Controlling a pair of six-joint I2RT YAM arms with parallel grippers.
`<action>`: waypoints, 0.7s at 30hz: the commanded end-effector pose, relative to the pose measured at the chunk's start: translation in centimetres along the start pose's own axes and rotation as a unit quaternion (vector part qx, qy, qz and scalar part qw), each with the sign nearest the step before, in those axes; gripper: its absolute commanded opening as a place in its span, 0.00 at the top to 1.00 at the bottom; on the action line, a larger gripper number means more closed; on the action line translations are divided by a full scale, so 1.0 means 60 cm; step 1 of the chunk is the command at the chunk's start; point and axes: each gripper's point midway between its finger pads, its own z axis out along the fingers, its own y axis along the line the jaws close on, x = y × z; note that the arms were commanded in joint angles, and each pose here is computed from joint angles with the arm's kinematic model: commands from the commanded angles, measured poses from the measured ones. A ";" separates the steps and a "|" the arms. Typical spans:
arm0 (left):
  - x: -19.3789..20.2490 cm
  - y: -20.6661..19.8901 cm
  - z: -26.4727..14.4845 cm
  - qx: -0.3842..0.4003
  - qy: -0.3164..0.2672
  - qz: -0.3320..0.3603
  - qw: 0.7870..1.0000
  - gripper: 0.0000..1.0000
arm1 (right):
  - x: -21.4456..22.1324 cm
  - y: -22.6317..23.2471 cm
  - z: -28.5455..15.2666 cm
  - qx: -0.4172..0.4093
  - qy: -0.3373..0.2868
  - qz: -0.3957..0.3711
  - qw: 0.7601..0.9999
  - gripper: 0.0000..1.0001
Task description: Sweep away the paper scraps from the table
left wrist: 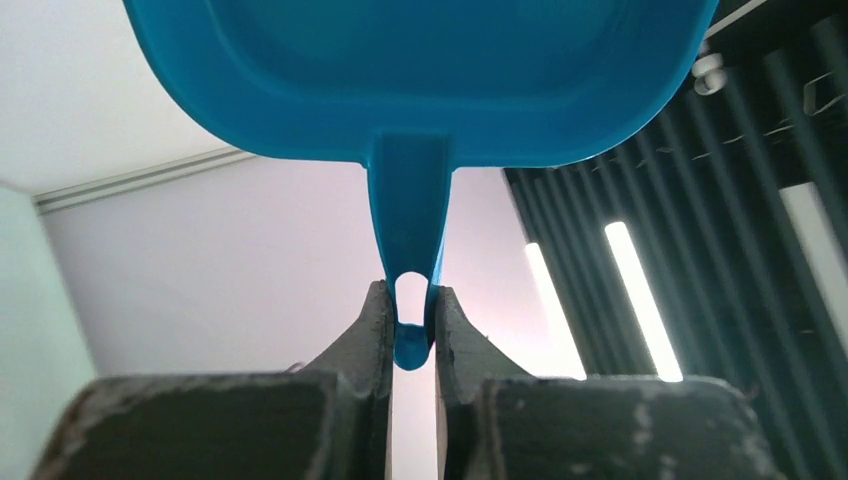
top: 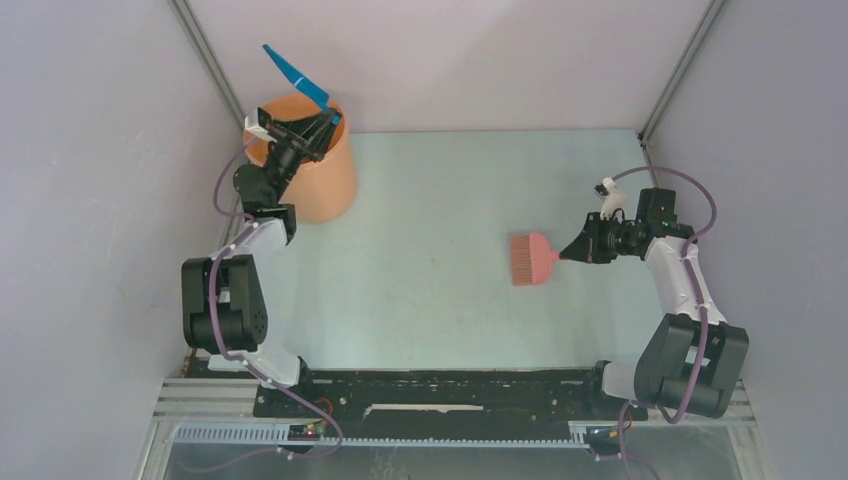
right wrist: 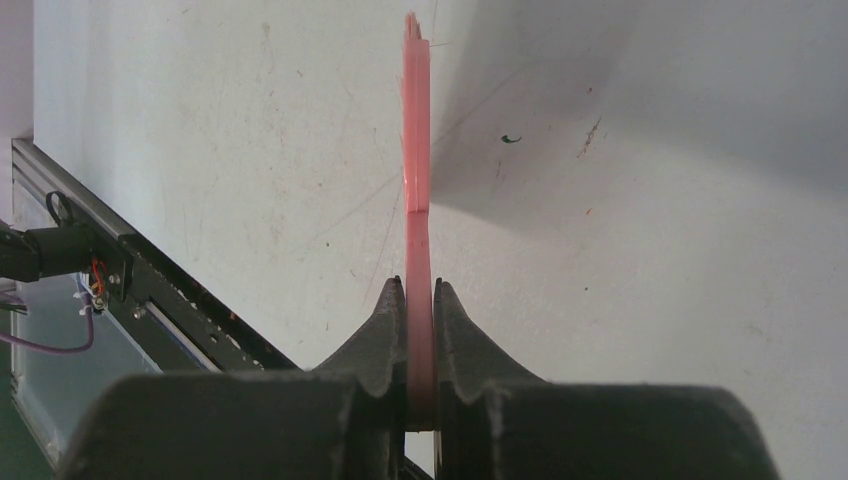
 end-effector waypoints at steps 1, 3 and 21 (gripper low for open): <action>0.092 -0.018 0.003 -0.031 0.080 0.082 0.993 0.99 | -0.008 0.006 -0.001 -0.007 -0.006 -0.017 1.000 1.00; 0.139 0.009 0.004 -0.070 0.118 0.104 0.985 0.99 | -0.008 0.008 -0.001 -0.009 -0.006 -0.017 1.000 1.00; 0.341 0.335 -0.371 -0.564 0.403 0.348 0.631 0.93 | -0.048 0.025 -0.064 0.091 -0.059 -0.153 0.982 1.00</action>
